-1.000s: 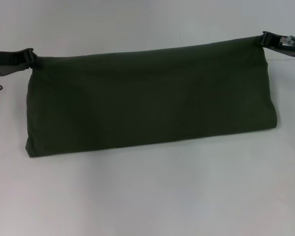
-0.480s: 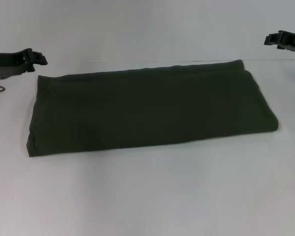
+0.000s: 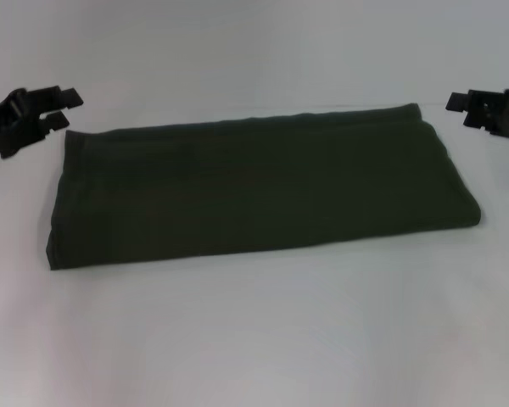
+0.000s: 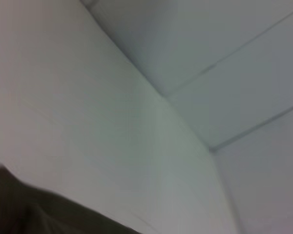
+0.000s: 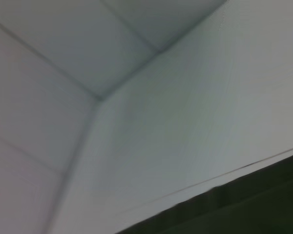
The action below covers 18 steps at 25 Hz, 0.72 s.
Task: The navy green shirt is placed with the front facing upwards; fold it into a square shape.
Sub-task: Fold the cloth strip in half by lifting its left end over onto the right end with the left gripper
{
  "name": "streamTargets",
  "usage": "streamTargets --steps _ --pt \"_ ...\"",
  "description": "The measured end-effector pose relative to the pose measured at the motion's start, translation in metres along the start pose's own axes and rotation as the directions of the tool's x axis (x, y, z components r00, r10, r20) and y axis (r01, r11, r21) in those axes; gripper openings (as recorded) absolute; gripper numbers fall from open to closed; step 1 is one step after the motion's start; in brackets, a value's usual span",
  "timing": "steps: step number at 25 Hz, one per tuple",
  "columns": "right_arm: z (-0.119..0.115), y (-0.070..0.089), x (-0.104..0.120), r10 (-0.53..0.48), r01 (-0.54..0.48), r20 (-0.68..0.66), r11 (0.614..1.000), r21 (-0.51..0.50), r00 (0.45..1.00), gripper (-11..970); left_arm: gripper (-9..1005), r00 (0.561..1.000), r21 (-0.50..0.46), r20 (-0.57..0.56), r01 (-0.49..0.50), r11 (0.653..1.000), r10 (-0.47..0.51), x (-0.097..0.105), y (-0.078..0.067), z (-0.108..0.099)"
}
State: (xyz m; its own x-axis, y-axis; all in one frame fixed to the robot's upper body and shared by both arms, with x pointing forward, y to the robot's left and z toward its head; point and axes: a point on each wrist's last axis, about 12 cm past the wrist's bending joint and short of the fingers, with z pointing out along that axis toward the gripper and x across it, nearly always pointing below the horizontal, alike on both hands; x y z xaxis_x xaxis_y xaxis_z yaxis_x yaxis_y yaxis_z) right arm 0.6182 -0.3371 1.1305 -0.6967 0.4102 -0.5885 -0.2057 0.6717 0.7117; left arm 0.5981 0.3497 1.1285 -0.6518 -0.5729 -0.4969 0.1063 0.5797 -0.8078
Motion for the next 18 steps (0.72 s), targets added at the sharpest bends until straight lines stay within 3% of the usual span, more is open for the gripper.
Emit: streamTargets --steps 4,7,12,18 --pt "-0.021 -0.006 0.03 0.059 -0.056 0.013 0.986 -0.154 0.998 582 498 0.993 0.076 -0.028 0.119 0.99 -0.117 0.027 0.014 -0.026" --pt "-0.031 -0.011 0.049 0.095 -0.091 0.007 0.972 -0.215 0.995 582 500 0.972 0.089 -0.034 0.234 0.968 -0.232 0.052 0.029 -0.043" --pt "-0.038 -0.019 0.059 0.116 -0.113 0.003 0.971 -0.212 0.993 582 505 0.925 0.069 -0.032 0.38 0.922 -0.379 0.083 0.046 -0.058" --pt "-0.041 -0.018 0.059 0.103 -0.1 0.0 0.969 -0.224 0.995 582 510 0.881 0.025 -0.011 0.473 0.881 -0.473 0.093 0.056 -0.061"
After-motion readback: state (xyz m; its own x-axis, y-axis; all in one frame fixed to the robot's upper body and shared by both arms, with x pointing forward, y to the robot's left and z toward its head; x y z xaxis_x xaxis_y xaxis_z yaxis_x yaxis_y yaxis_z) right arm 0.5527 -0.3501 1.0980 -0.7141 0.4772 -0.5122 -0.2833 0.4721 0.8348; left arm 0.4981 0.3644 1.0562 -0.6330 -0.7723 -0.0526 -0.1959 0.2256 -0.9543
